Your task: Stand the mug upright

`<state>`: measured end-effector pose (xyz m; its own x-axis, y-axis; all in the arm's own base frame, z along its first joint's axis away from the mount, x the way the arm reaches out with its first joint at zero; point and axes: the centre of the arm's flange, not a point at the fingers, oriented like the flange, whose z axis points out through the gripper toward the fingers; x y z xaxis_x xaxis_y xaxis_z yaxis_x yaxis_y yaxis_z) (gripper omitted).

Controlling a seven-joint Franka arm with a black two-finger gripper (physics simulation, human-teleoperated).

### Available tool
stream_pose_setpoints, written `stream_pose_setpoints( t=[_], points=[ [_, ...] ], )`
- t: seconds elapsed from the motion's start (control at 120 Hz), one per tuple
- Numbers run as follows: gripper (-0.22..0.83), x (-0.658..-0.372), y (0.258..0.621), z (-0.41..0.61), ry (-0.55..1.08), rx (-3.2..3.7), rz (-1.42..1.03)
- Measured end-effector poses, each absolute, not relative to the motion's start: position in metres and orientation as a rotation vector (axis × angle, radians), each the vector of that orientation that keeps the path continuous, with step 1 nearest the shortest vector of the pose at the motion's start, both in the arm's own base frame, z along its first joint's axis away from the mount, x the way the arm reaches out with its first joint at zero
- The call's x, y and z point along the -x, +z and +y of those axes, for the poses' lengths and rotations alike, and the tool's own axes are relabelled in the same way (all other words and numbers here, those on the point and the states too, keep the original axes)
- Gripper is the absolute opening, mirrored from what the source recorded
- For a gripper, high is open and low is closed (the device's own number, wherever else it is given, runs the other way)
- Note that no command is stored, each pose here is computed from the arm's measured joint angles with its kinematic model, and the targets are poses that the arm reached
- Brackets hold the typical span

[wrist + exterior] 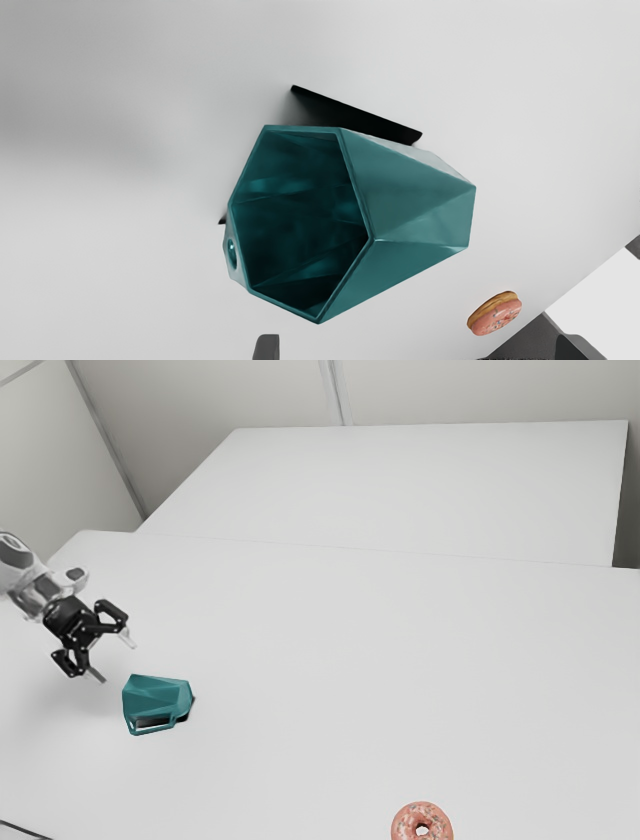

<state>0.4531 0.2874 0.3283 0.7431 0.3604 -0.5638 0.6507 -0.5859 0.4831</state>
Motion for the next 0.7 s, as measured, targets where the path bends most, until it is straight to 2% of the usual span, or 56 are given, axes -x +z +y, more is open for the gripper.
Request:
stream_pose_setpoints(
  t=[0.4,0.7],
  points=[
    [0.62,-0.464,0.271,0.286,-0.540,-2.150,0.819],
    [0.61,-0.459,0.249,0.267,-0.562,-2.074,0.833]
  ],
)
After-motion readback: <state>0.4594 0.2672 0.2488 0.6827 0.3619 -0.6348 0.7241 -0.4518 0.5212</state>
